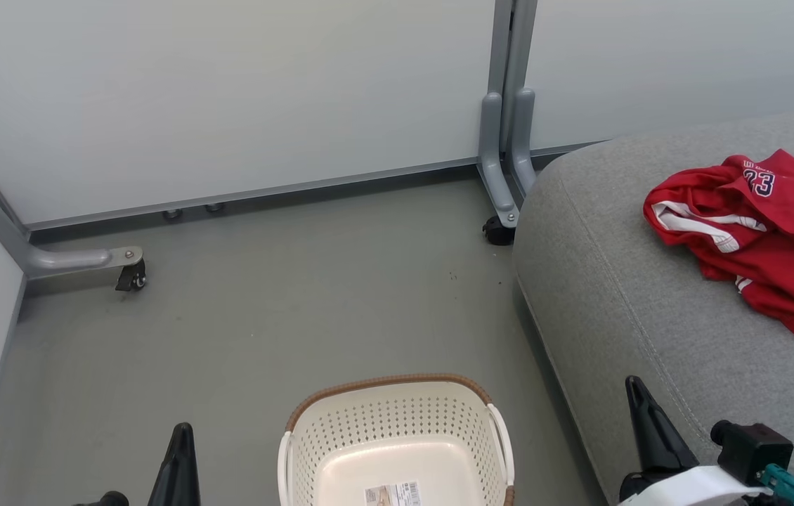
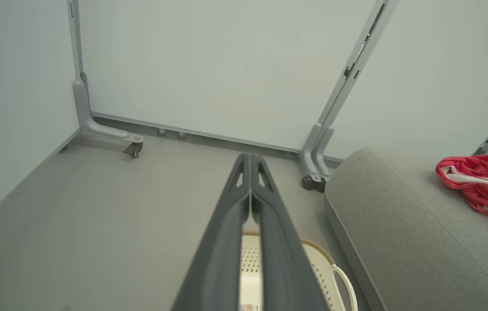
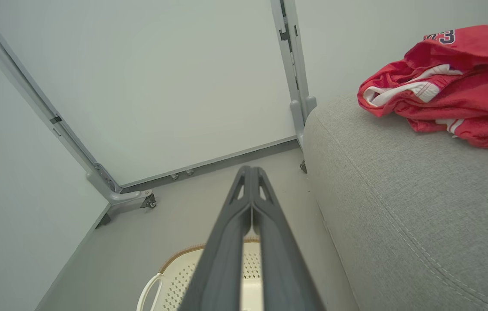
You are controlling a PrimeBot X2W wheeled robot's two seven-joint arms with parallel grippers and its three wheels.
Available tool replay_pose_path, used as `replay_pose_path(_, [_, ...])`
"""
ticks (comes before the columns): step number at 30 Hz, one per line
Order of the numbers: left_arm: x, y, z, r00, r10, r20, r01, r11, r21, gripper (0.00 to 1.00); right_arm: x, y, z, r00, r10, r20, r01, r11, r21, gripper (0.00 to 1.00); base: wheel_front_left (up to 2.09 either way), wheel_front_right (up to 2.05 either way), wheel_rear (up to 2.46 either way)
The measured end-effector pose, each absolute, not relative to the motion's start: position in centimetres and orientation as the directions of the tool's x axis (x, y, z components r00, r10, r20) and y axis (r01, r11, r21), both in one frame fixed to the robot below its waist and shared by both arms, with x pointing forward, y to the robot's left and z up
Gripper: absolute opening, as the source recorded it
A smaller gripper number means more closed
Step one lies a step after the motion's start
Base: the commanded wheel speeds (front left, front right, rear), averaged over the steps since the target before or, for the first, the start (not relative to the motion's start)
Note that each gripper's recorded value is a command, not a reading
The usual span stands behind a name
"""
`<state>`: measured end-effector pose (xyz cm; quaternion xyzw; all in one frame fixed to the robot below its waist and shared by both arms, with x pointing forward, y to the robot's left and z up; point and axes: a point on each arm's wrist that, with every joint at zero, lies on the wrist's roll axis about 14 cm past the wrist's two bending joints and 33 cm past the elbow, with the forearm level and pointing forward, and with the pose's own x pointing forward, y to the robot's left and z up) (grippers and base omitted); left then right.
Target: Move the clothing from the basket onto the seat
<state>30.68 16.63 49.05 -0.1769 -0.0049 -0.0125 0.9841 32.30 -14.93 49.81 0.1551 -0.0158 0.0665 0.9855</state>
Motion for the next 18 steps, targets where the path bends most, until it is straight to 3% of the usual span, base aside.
replay_pose_path(18, [32.6, 17.7, 48.8, 1.0, 0.004, -0.026, -0.019, 0.801, -0.599, 0.0, 33.8, -16.6, 49.9, 0.998, 0.063, 0.026, -0.067, 0.818, 0.571, 0.0, 0.0, 0.0, 0.0])
